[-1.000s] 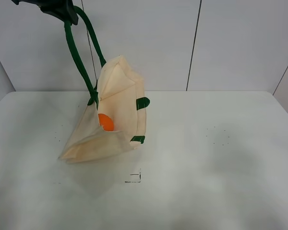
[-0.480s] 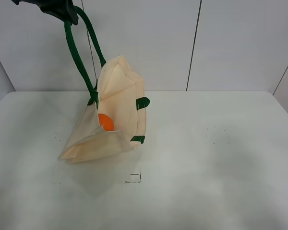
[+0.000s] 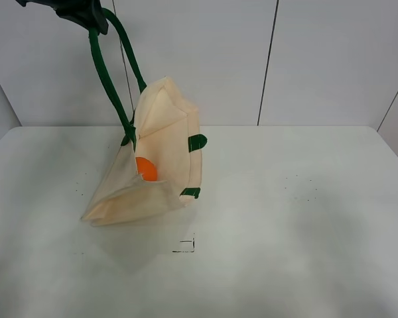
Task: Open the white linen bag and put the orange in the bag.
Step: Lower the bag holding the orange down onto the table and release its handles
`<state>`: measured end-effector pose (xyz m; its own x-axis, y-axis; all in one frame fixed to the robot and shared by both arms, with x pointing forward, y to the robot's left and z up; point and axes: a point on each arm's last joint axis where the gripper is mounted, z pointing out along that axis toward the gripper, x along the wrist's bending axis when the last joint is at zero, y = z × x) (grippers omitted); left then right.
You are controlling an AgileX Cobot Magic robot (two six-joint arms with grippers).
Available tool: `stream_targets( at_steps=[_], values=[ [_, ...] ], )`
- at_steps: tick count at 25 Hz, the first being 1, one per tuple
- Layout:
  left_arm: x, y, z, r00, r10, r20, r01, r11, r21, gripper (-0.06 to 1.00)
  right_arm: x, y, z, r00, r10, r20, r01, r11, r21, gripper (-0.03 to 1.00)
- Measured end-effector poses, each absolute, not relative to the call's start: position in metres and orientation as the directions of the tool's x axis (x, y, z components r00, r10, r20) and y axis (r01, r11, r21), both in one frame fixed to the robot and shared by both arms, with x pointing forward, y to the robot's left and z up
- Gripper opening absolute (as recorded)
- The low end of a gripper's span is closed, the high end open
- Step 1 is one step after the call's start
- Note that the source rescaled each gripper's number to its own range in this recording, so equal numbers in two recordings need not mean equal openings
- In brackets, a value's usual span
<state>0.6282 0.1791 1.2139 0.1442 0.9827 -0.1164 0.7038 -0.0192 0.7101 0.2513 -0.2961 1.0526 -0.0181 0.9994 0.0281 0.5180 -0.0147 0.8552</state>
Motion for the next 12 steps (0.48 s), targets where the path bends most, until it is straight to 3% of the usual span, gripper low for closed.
stream_targets(
  at_steps=[4,12],
  values=[
    [0.628,0.179,1.214,0.144,0.983,-0.116,0.704,-0.019,0.71,0.0,0.237,-0.296,1.053,-0.021,0.999,0.027,0.438,-0.015,0.899,1.0],
    [0.628,0.179,1.214,0.144,0.983,-0.116,0.704,-0.019,0.71,0.0,0.235,-0.296,1.053,-0.021,0.999,0.026,0.429,-0.015,0.903,1.0]
  ],
)
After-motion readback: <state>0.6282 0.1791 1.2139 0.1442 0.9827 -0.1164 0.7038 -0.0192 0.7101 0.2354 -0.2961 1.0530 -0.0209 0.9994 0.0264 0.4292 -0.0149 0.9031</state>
